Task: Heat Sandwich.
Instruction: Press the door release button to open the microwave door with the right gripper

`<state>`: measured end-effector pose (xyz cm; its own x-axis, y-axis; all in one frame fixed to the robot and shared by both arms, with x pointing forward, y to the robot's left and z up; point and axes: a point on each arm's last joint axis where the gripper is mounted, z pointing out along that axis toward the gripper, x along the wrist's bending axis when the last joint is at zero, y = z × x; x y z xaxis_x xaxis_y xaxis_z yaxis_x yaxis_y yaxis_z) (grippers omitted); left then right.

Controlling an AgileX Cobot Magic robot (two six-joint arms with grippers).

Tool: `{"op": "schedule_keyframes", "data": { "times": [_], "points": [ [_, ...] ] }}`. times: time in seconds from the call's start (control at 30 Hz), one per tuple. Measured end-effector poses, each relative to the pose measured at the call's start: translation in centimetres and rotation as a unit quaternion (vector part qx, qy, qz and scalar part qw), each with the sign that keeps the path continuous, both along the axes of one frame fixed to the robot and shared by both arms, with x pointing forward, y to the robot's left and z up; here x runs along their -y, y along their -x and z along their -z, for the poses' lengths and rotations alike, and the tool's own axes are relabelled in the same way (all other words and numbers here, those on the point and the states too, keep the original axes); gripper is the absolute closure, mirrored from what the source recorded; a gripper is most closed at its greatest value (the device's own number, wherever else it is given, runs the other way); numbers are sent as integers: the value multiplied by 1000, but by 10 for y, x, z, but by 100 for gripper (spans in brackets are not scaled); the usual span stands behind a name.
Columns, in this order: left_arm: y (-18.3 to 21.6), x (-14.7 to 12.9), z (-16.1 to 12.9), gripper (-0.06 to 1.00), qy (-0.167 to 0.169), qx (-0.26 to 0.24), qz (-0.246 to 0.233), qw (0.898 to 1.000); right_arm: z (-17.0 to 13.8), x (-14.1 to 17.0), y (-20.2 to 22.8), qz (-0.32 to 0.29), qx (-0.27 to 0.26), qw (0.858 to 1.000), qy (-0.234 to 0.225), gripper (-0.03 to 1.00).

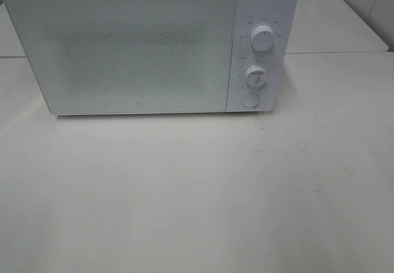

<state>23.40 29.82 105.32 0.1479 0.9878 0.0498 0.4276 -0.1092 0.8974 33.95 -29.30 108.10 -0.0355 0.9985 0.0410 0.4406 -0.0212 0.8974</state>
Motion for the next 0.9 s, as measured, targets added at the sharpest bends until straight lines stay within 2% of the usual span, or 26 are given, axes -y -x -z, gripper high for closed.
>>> {"op": "schedule_keyframes", "data": {
  "times": [0.47,0.9],
  "points": [
    [0,0,0,-4,0,0,0,1000,17,-3,-69,1,4,1000,0,21],
    [0,0,0,-4,-1,0,0,1000,53,-6,-132,8,29,999,-14,21]
  ]
}}
